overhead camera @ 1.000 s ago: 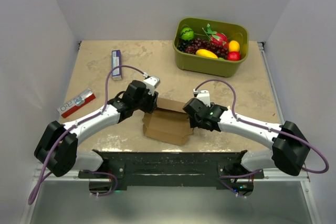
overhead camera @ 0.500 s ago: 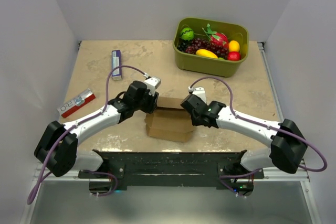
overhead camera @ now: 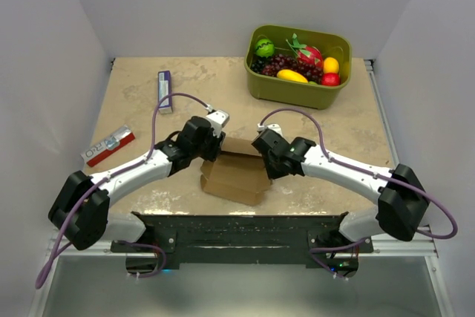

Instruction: Fold the paper box

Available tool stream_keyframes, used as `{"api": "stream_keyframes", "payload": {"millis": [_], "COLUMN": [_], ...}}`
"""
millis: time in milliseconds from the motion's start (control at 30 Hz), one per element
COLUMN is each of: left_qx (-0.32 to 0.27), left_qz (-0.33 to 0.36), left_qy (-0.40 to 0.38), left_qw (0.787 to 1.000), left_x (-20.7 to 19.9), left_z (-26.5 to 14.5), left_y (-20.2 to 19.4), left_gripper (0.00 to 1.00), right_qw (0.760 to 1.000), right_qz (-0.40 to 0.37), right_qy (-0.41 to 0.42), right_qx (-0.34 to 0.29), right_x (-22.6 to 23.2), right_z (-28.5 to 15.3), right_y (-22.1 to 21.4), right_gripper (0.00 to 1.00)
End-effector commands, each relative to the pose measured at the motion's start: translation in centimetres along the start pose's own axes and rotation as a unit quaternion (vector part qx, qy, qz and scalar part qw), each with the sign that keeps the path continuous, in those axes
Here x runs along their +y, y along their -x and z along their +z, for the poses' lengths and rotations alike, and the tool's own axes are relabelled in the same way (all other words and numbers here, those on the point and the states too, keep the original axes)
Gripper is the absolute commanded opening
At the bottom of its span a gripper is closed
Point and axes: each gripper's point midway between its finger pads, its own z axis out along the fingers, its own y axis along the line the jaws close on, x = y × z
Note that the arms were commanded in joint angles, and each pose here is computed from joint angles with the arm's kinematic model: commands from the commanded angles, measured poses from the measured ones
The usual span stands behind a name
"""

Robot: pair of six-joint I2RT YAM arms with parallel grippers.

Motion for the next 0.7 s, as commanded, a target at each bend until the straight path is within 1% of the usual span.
{"api": "stream_keyframes", "payload": {"millis": [0, 67, 100, 133, 200, 300, 367, 467, 533, 567, 600, 667], "left_qx": [-0.021, -0.047, -0.059, -0.085, -0.112, -0.152, -0.179, -0.201, -0.202, -0.202, -0.200, -0.202], "left_qz": [0.011, 0.012, 0.013, 0.012, 0.015, 0.007, -0.008, -0.038, -0.046, -0.068, -0.066, -0.094], "left_qy": [-0.001, 0.008, 0.019, 0.023, 0.038, 0.062, 0.065, 0.037, 0.003, -0.015, -0.045, -0.079], "left_qw": [1.000, 0.999, 0.998, 0.996, 0.993, 0.986, 0.982, 0.978, 0.978, 0.977, 0.977, 0.972], "left_x": [-0.3, 0.1, 0.5, 0.7, 1.4, 2.3, 2.5, 1.0, -1.8, -3.1, -5.6, -8.2], "left_z": [-0.8, -1.8, -2.2, -3.2, -4.2, -6.1, -7.5, -8.6, -8.8, -8.8, -8.5, -8.0], "left_y": [1.8, 3.0, 3.5, 4.6, 5.6, 7.0, 7.9, 8.5, 8.2, 8.0, 6.9, 6.1], "left_gripper": [0.50, 0.57, 0.64, 0.66, 0.72, 0.74, 0.75, 0.72, 0.68, 0.67, 0.64, 0.61], "right_qw": [0.999, 1.000, 1.000, 1.000, 1.000, 1.000, 1.000, 0.999, 0.999, 0.999, 0.999, 0.999], "right_qz": [0.000, 0.004, 0.006, 0.007, 0.010, 0.013, 0.013, 0.014, 0.014, 0.014, 0.014, 0.014], "right_qy": [0.036, 0.028, 0.026, 0.025, 0.024, 0.026, 0.027, 0.028, 0.029, 0.029, 0.028, 0.027], "right_qx": [-0.008, -0.006, -0.005, -0.004, -0.003, -0.006, -0.008, -0.011, -0.012, -0.011, -0.011, -0.011], "right_x": [1.6, 1.4, 1.4, 1.4, 1.3, 1.5, 1.5, 1.5, 1.6, 1.6, 1.5, 1.5], "right_z": [0.6, 1.0, 1.2, 1.4, 1.6, 1.6, 1.6, 1.5, 1.5, 1.6, 1.6, 1.7], "right_y": [0.4, 0.3, 0.1, 0.0, -0.1, 0.0, 0.1, 0.3, 0.3, 0.3, 0.2, 0.2], "right_gripper": [0.00, 0.00, 0.00, 0.00, 0.00, 0.00, 0.00, 0.00, 0.00, 0.00, 0.00, 0.00]}}
